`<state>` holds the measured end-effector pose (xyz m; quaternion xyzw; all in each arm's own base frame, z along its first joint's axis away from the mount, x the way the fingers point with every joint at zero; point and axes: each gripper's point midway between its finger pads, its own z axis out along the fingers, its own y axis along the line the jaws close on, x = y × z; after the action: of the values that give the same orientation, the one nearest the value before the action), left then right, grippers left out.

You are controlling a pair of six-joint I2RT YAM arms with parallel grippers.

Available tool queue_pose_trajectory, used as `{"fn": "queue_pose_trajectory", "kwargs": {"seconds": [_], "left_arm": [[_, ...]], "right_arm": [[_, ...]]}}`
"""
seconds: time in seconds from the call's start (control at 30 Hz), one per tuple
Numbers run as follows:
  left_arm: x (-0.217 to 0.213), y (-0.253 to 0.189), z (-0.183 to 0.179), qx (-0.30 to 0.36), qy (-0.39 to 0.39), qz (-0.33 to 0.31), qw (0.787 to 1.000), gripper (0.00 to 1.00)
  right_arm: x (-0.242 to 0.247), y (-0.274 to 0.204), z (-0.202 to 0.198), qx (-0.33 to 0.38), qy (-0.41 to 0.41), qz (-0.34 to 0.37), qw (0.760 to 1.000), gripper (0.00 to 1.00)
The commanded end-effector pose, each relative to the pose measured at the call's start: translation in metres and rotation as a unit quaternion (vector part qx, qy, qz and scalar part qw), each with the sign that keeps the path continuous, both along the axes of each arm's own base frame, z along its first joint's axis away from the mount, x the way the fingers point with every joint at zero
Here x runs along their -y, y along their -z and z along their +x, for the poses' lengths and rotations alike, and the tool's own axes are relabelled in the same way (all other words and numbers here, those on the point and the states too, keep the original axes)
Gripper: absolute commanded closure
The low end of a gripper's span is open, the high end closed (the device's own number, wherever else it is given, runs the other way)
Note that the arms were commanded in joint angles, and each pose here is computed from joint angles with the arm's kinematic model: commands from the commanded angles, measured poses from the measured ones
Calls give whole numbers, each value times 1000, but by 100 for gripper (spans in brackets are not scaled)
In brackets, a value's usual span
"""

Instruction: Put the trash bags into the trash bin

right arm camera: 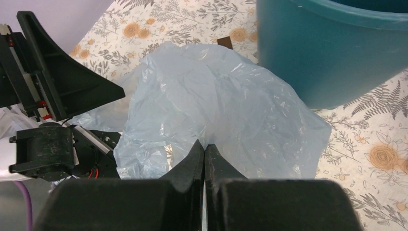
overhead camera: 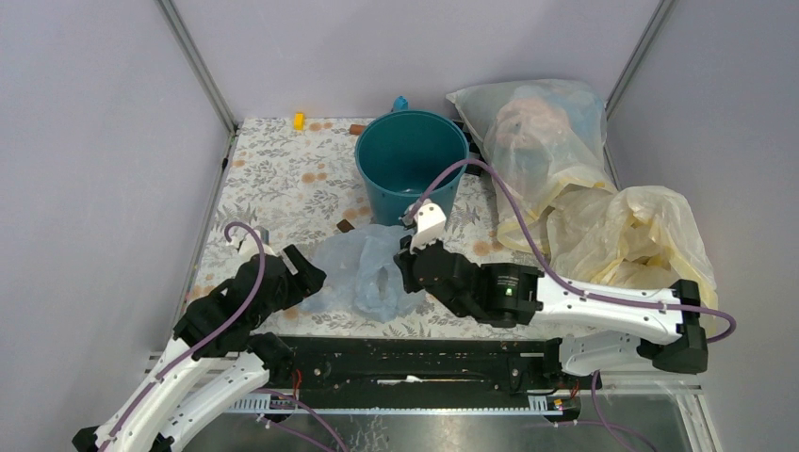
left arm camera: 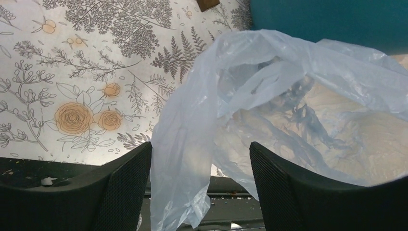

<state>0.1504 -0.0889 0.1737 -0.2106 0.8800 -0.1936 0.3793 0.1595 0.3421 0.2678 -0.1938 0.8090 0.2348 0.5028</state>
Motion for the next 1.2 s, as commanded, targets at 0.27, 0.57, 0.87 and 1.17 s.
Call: {"fn": "queue_pose_trajectory", "kwargs": {"seconds": [0.27,0.57,0.87,1.17], "left_arm": [[28,-12,9,3,98,27,995,27],[43,-3,1,-39,169,48,984,20],[88,-4,-15,-20,260,-61,964,1],[83,20,-14,-40,223,-51,973,4]], "right_arm": [[56,-18,17,3,58,42,997,100],[82,-15,32,8,99,39,994,100],[74,-12,43,2,97,22,995,100],[69,-15,57,4,111,12,994,100]]}}
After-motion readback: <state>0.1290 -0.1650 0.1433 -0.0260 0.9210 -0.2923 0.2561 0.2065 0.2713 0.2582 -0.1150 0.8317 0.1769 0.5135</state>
